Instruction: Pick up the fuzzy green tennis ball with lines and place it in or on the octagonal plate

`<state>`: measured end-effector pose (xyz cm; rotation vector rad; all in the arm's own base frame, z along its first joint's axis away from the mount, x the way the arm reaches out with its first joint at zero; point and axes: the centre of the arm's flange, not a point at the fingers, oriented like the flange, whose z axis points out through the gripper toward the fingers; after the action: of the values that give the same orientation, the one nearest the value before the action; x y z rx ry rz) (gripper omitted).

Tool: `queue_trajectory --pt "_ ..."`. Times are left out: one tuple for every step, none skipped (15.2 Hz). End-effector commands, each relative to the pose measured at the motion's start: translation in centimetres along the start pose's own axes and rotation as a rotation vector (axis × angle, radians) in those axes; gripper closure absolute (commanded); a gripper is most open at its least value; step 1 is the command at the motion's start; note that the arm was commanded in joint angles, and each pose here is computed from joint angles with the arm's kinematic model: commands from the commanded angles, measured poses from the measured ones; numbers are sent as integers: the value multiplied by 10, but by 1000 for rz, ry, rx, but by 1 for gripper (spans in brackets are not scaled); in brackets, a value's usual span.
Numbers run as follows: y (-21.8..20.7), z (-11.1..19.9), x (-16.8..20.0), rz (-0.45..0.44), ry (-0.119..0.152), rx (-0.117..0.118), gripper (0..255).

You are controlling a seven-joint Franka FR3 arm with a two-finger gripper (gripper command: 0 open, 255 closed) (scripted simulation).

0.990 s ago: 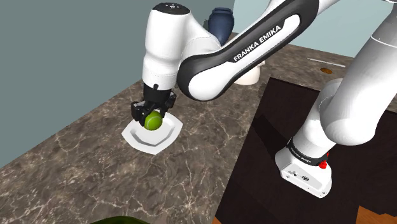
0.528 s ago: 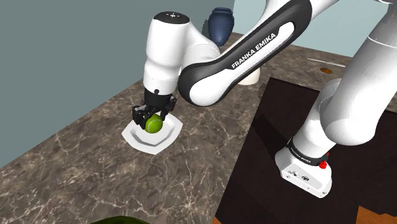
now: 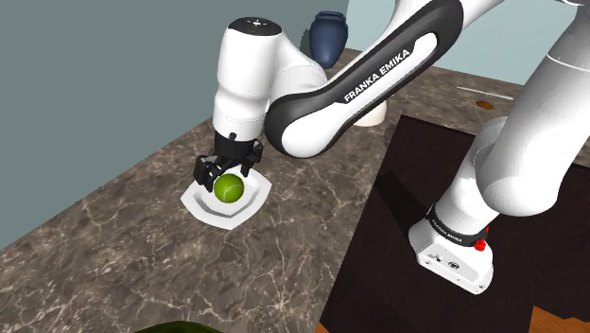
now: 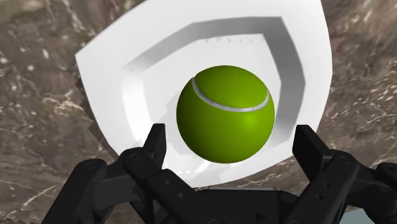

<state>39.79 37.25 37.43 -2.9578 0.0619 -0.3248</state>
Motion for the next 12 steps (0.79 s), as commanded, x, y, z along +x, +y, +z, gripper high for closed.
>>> queue_trajectory --pt "0 -13 0 0 0 0 0" --pt "0 -26 0 0 0 0 0" --pt "0 -40 0 0 0 0 0" --pt "0 -50 0 0 0 0 0" --pt "0 -50 0 0 0 0 0" --pt "0 -50 0 0 0 0 0" --pt "0 -50 0 0 0 0 0" --pt "0 -50 0 0 0 0 0" --pt "0 -50 0 0 0 0 0" --pt "0 -50 0 0 0 0 0" --pt "0 -50 0 0 0 0 0" --pt "0 -50 0 0 0 0 0"
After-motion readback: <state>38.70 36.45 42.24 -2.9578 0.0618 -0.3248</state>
